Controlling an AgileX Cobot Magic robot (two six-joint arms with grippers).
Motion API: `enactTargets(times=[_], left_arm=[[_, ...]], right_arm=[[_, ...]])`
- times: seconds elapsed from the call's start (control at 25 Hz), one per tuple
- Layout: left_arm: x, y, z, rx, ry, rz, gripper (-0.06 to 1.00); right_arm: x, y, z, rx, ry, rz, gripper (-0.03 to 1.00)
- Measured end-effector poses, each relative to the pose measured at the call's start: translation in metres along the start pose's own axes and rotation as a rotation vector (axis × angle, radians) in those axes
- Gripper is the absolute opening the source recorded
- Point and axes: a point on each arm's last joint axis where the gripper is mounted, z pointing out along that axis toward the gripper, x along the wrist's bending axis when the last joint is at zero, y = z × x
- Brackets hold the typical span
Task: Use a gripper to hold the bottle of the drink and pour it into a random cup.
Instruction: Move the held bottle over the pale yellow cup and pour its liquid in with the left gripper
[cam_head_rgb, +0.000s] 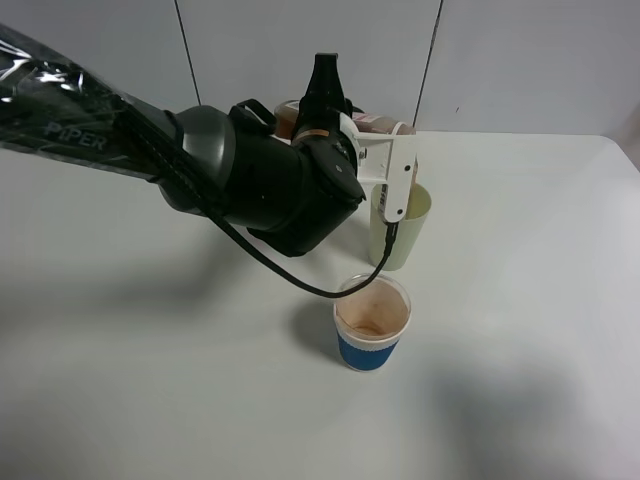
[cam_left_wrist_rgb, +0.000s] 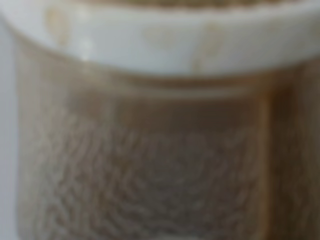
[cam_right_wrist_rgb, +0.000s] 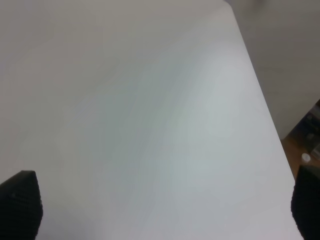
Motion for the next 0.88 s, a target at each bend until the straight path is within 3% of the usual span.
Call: enactTargets(times=[0.88], left_arm=[[0.0033,-0.007,0.004,0.045,0.025,0.014,0.33]], right_arm=[[0.0,0.0,0.0,0.0,0.0,0.0,0.99]])
